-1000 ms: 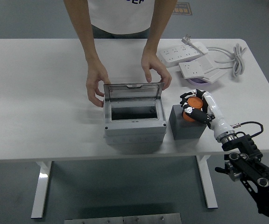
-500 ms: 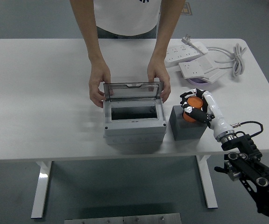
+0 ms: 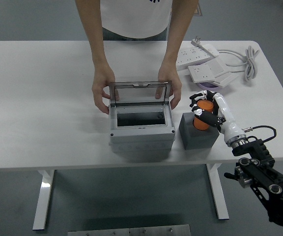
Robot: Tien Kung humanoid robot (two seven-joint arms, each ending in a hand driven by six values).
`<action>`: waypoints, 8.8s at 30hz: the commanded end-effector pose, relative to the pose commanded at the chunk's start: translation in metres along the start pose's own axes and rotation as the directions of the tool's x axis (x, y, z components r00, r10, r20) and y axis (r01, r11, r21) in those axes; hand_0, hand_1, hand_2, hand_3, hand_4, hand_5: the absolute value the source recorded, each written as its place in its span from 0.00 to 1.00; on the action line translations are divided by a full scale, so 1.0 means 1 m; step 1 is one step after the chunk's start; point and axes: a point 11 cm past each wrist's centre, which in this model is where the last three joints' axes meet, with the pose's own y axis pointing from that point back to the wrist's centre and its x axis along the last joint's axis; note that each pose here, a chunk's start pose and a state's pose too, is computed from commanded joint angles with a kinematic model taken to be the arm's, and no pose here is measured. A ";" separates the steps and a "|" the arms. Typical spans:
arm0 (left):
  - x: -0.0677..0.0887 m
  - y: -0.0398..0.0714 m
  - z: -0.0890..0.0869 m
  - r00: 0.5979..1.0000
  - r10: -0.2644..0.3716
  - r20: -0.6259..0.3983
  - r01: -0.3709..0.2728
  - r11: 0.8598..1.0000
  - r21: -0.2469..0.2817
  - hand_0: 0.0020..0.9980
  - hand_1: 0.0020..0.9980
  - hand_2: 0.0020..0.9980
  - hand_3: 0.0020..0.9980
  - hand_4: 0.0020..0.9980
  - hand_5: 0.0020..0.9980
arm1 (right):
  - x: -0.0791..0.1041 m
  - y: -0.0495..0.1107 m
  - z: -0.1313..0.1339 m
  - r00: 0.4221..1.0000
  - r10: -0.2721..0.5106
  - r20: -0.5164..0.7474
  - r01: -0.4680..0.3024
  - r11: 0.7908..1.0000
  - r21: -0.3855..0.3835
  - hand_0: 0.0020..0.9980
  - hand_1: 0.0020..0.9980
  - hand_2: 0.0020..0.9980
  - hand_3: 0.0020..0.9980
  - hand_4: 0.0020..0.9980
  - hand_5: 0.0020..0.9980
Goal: Fetch the battery,place it into the box,close the lid of the box
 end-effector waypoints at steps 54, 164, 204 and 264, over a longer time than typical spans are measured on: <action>0.007 -0.002 -0.008 1.000 0.020 -0.016 -0.019 0.999 0.025 0.63 0.70 0.60 0.59 0.59 0.01 | -0.064 -0.042 -0.091 0.708 -0.308 -0.636 0.289 0.947 -0.137 0.21 0.22 0.26 0.32 0.15 0.00; 0.016 0.000 0.000 0.999 0.035 -0.011 -0.034 0.999 0.026 0.63 0.70 0.60 0.59 0.58 0.00 | -0.138 -0.062 -0.100 0.490 -0.469 -0.735 0.483 0.848 -0.219 0.18 0.30 0.43 0.49 0.71 0.09; 0.016 0.001 0.003 0.999 0.036 -0.006 -0.035 0.999 0.024 0.62 0.70 0.58 0.59 0.58 0.00 | -0.137 -0.063 -0.099 0.529 -0.454 -0.717 0.489 0.854 -0.180 0.37 0.37 0.45 0.53 0.78 0.17; 0.018 0.001 0.006 0.999 0.047 0.001 -0.047 0.999 0.014 0.62 0.70 0.58 0.59 0.58 0.00 | -0.135 -0.063 -0.099 0.542 -0.418 -0.729 0.483 0.865 -0.136 0.24 0.34 0.42 0.46 0.74 0.15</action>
